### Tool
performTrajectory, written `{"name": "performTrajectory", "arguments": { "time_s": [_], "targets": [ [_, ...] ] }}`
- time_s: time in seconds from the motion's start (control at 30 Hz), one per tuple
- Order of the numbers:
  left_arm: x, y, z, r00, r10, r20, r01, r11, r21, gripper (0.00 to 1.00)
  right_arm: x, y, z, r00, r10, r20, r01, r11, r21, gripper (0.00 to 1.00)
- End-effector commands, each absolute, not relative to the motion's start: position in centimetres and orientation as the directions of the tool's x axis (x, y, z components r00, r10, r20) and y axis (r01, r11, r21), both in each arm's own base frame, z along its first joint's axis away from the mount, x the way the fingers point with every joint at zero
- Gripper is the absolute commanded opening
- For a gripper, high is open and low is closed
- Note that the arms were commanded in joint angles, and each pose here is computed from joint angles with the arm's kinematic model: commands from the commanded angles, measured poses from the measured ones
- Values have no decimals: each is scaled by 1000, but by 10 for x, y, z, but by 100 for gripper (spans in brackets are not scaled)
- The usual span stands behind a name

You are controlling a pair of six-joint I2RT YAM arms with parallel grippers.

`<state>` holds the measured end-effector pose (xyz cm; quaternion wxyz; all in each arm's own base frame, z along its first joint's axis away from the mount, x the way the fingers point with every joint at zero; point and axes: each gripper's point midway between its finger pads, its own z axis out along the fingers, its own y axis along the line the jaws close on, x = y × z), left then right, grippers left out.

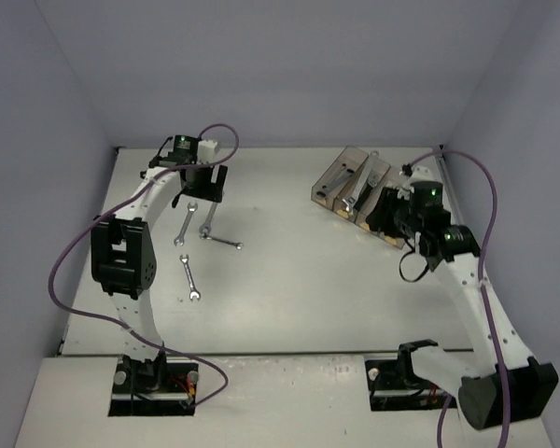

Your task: Sort the tools into containers

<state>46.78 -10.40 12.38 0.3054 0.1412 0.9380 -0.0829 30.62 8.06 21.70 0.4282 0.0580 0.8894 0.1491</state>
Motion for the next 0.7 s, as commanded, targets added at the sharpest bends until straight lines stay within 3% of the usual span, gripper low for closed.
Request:
{"name": "performTrajectory", "arguments": {
  "time_s": [0.0,0.23,0.67],
  "targets": [
    [488,-115,137,-731,301,-613,418,907,-53,73,291,96,233,-579,219,-786,-138,923,359,43],
    [500,-97,90,-793,351,-498,394,919,20,58,271,102,226,-589,240,-772,-165,899,405,43],
    [493,-97,47,-860,330,-389,363,932,-11,43,262,102,217,-598,268,-755,-143,891,430,43]
  ]
}}
